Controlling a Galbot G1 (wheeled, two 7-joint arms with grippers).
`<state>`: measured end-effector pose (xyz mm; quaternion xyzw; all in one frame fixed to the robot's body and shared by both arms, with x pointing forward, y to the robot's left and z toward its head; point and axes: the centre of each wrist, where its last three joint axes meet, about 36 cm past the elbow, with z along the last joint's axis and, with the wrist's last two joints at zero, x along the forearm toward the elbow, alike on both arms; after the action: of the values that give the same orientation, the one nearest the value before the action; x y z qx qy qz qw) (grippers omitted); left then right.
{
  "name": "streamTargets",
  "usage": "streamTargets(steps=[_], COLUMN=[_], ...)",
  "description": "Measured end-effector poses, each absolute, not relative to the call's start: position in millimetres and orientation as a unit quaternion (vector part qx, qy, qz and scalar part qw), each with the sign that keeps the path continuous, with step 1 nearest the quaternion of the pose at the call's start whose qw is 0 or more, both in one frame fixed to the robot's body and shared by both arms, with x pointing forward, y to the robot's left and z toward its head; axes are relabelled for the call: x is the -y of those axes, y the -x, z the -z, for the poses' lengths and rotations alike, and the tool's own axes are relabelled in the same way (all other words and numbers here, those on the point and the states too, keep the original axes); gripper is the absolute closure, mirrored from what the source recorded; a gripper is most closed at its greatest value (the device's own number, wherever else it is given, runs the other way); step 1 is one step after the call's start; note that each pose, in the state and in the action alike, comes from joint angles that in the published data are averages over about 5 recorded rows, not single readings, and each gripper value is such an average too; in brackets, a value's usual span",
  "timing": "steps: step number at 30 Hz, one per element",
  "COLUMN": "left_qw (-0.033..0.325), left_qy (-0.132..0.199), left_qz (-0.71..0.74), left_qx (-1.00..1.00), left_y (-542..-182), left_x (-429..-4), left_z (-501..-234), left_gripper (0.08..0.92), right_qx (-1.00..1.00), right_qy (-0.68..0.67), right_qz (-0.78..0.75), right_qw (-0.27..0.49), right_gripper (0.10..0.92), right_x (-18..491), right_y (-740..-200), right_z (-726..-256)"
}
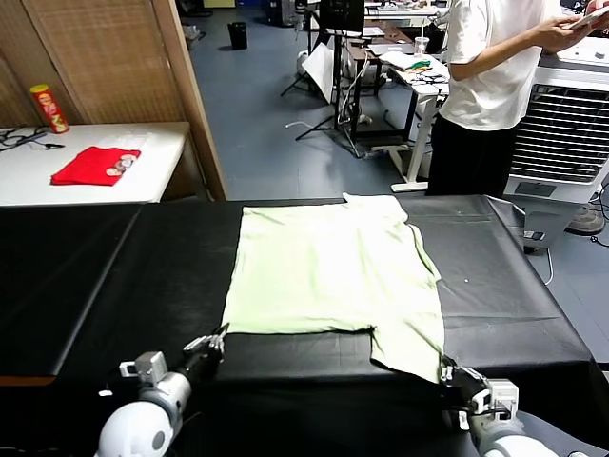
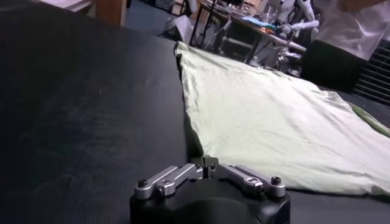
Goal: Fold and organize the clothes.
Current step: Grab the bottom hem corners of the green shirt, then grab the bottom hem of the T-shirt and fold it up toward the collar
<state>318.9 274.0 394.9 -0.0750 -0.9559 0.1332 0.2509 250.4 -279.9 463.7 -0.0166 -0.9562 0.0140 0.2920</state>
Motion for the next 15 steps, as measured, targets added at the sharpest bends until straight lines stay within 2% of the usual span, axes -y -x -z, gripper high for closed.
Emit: streamTargets(steps=[7, 15], left_qw=[0.234, 0.190], left_qy=[0.074, 0.077], left_qz=[-0.119, -0.117], left_qx=[0.962, 0.972], left_y=[-294.9, -298.1], left_x=[-277.4, -272.7], left_z=[-416.5, -437.6], left_gripper=[0.870, 0.870], right_qx=[0.975, 0.990], right_qy=[0.000, -0.017], right_qz=[-0.001, -0.006], right_qw=[0.222, 0.137], right_gripper=[0.901, 0.901], right_x=[287.7, 306.6], right_y=[-261.2, -325.5], right_z=[-471.5, -443.2])
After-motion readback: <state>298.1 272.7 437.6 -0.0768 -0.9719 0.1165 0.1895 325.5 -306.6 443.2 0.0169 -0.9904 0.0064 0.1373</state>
